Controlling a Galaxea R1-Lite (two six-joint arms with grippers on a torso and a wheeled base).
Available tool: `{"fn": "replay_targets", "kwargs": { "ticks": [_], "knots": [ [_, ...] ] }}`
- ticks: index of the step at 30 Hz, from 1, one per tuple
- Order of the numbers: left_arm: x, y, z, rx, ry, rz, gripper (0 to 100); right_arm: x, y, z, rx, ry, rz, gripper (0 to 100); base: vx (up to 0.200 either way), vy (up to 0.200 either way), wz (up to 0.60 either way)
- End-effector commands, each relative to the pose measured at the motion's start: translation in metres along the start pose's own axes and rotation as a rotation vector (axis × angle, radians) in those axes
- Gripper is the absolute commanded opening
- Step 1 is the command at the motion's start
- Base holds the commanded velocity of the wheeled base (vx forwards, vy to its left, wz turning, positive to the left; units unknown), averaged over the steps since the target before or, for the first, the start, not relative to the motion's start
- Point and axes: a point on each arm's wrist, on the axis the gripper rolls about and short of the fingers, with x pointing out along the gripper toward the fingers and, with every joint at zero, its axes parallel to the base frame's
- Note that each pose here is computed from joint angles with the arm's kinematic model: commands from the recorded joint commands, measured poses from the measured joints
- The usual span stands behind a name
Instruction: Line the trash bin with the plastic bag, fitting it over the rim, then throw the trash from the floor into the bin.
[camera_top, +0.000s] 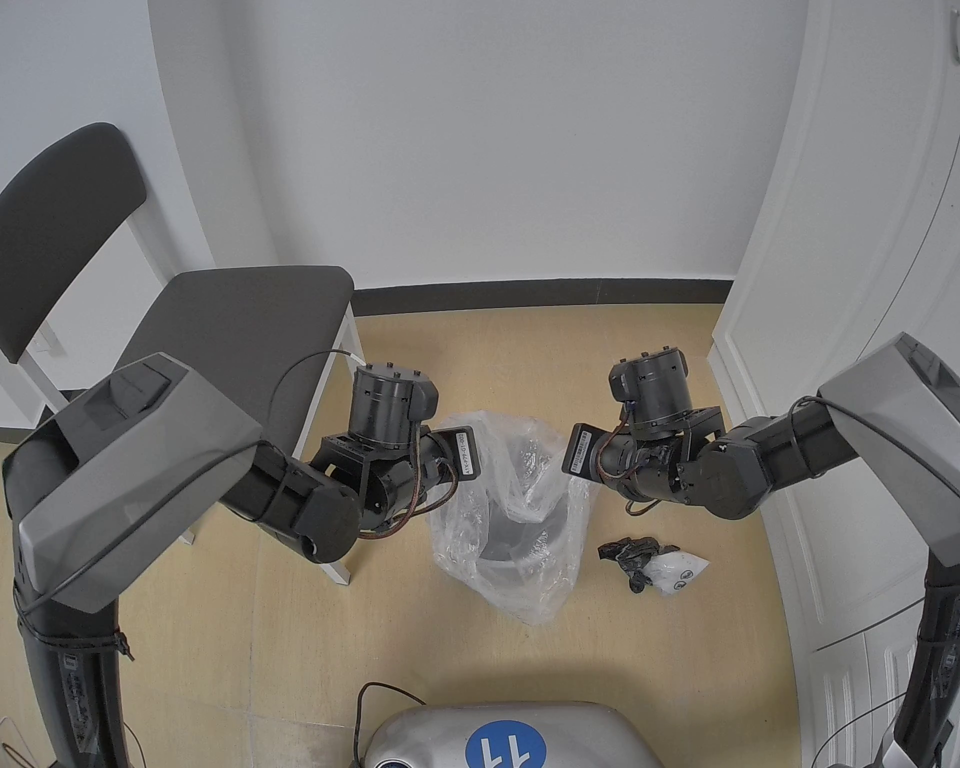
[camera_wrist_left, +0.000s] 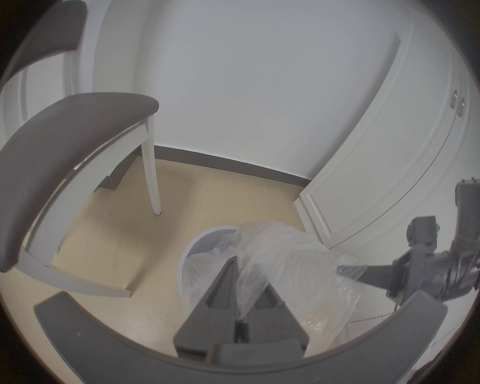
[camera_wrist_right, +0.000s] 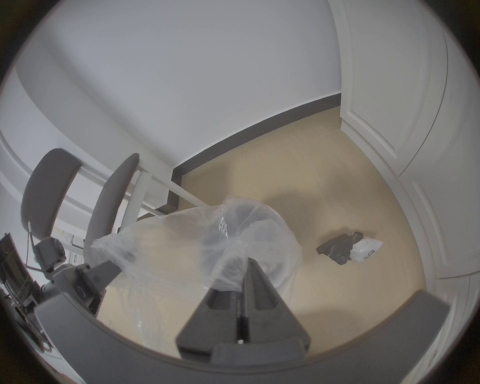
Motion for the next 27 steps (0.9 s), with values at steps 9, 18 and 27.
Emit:
{"fn": "replay_targets", "kwargs": {
  "ticks": [9, 18, 27],
  "knots": [
    [0.048, 0.006, -0.028, -0.088, 0.033, 0.023, 0, 0.061, -0.012, -0.014, 0.141, -0.001, -0.040, 0, 0.000, 0.000, 0.00],
    [0.073, 0.007, -0.029, -0.183, 0.043, 0.038, 0, 0.080, -0.019, -0.006, 0.213, -0.048, -0.053, 0, 0.000, 0.000, 0.00],
    [0.100, 0.012, -0.035, -0.164, 0.118, 0.076, 0, 0.079, -0.027, 0.002, 0.210, -0.080, -0.104, 0, 0.000, 0.000, 0.00]
  ]
}}
